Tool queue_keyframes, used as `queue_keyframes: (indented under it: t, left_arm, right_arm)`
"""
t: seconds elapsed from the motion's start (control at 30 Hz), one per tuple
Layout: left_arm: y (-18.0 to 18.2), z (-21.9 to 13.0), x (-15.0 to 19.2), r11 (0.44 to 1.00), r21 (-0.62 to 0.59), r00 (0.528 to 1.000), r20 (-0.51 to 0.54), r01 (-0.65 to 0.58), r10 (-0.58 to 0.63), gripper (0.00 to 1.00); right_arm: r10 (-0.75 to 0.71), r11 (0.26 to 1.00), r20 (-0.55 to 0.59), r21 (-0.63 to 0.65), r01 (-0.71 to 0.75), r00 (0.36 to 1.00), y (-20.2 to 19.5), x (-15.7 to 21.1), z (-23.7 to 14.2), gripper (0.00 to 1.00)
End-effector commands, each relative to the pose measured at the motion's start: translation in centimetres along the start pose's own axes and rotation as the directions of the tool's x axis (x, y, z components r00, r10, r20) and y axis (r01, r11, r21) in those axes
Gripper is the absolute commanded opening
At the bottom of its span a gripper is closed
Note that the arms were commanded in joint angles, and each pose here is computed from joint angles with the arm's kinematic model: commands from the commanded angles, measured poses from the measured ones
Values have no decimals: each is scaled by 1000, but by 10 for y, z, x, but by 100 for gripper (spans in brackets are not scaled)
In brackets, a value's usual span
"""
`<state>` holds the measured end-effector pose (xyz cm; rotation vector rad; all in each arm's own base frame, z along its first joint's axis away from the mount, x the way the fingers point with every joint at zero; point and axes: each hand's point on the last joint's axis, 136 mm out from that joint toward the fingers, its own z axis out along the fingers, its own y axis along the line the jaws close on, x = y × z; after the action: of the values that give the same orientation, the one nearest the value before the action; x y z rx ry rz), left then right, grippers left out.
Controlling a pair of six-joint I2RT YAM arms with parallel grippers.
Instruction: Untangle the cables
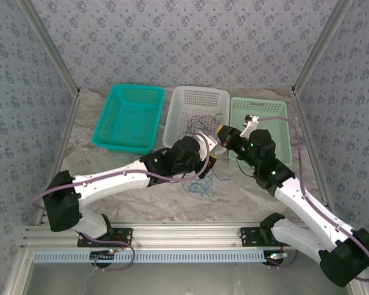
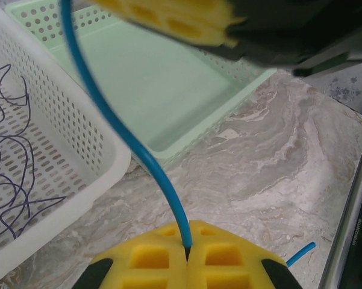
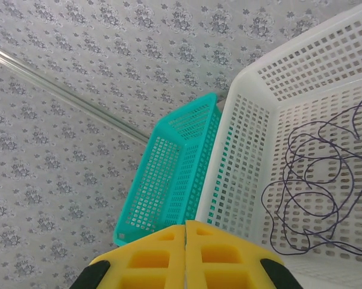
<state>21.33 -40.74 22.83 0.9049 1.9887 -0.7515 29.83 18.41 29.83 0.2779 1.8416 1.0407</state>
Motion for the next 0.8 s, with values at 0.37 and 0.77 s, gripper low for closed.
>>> queue_keyframes:
  t: [0.37,0.77]
  left_arm:
    - [28,-16,-4,990,-123,995,86,63,-53,63]
    - [-4,-13,-18,950,101,902,299,296,-312,72]
  right_arm:
    - [-85,995,119,62,78,989,5,-50,-51,0]
    - [-73,995,181,87,58,981,-5,-56,-45,0]
